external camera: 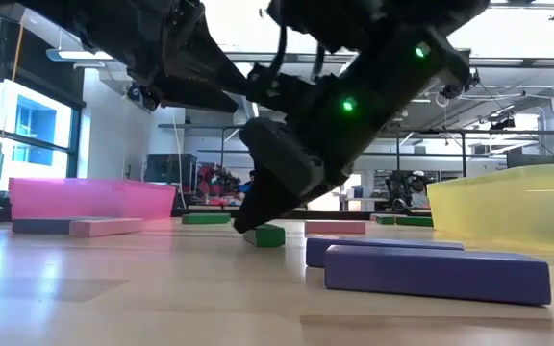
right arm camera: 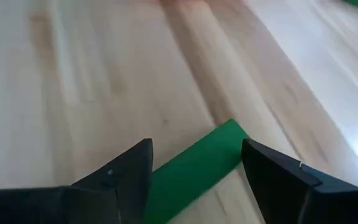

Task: Sort blocks
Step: Put the green block into the pink bin

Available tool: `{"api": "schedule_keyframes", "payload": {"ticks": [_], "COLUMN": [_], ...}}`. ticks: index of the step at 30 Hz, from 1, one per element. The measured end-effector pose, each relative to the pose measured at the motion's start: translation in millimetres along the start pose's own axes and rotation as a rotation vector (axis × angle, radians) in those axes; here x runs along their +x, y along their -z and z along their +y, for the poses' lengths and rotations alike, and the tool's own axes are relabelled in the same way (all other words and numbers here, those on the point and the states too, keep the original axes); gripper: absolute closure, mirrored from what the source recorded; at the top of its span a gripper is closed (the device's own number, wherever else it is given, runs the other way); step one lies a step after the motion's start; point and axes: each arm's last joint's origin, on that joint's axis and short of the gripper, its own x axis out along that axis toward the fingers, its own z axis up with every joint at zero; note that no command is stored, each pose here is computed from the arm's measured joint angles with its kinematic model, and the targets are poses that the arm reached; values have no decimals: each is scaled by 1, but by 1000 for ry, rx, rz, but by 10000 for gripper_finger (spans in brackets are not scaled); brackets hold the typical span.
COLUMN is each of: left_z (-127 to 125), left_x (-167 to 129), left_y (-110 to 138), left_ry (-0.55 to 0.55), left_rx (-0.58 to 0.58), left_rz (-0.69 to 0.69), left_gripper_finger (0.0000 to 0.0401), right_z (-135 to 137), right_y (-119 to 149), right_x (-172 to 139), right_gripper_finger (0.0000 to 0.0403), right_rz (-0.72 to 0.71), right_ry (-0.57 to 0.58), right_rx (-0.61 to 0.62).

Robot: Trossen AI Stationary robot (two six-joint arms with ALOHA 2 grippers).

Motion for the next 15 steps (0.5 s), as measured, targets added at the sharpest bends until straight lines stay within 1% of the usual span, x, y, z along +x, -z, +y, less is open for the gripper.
{"api": "schedule_keyframes", "payload": {"ticks": [3,6,10,15], "left_z": [0,0,0,-1], "left_x": [0,0,0,-1], "left_y": [1,1,1,1], "left_ry": [-1,-1,-2,2], "left_rx": [3,4,5,7], "left_rz": [3,4,5,6], "left_gripper_finger": [183,183,183,183], "right_z": [-1,-2,-3,5], "right_y": [-2,1,5,5], "right_x": [-3,-4,-6,-20], "right_gripper_finger": [169,169,171,182], "right_rz": [63,109,167,140], "right_ry": [63,65,40,38], "right_rx": [8,-20,-129,-229]}}
